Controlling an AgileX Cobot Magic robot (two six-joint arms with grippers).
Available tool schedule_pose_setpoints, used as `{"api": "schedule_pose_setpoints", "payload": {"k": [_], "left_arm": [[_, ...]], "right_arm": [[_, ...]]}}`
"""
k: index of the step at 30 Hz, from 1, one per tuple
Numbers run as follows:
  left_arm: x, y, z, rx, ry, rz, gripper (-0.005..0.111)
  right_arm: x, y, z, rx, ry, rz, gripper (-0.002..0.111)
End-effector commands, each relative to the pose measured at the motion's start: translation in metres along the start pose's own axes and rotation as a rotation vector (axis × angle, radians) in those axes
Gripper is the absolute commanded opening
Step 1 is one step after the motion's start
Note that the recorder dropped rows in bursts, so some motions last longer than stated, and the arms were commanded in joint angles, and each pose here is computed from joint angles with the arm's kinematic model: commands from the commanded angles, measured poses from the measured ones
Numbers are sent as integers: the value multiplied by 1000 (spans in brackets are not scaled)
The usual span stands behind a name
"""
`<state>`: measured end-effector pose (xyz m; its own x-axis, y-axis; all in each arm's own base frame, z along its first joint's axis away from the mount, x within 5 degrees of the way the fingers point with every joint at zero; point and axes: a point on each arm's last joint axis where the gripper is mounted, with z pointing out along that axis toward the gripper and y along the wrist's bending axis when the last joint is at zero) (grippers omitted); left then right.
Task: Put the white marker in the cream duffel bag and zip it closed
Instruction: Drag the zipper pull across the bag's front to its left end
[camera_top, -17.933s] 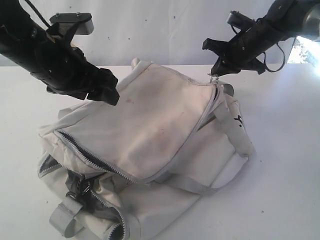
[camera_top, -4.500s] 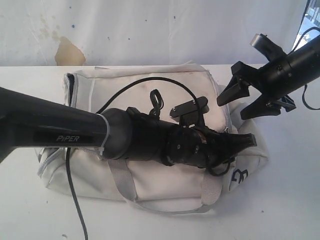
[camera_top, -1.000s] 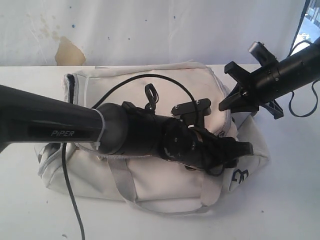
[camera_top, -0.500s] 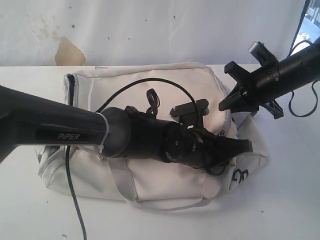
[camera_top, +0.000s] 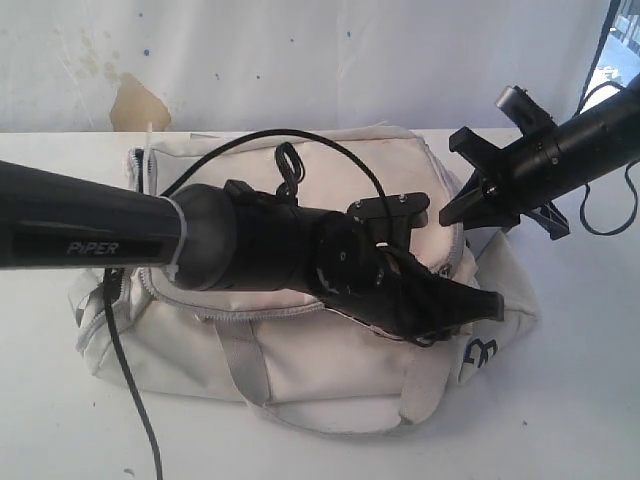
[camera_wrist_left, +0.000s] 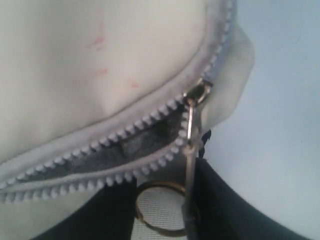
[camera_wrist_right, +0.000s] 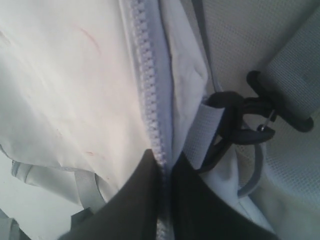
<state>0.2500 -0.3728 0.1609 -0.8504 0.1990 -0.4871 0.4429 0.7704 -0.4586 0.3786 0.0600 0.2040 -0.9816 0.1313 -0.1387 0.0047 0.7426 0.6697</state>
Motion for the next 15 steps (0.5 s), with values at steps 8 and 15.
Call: {"api": "schedule_pose_setpoints", "payload": {"k": [8, 15], "left_arm": [[0, 13, -34, -93, 210, 110, 0], [-2, 16, -50, -161, 245, 214, 0]], "right_arm": [[-4, -3, -6, 18, -48, -12, 0], [-5, -3, -6, 22, -61, -10, 0]]}}
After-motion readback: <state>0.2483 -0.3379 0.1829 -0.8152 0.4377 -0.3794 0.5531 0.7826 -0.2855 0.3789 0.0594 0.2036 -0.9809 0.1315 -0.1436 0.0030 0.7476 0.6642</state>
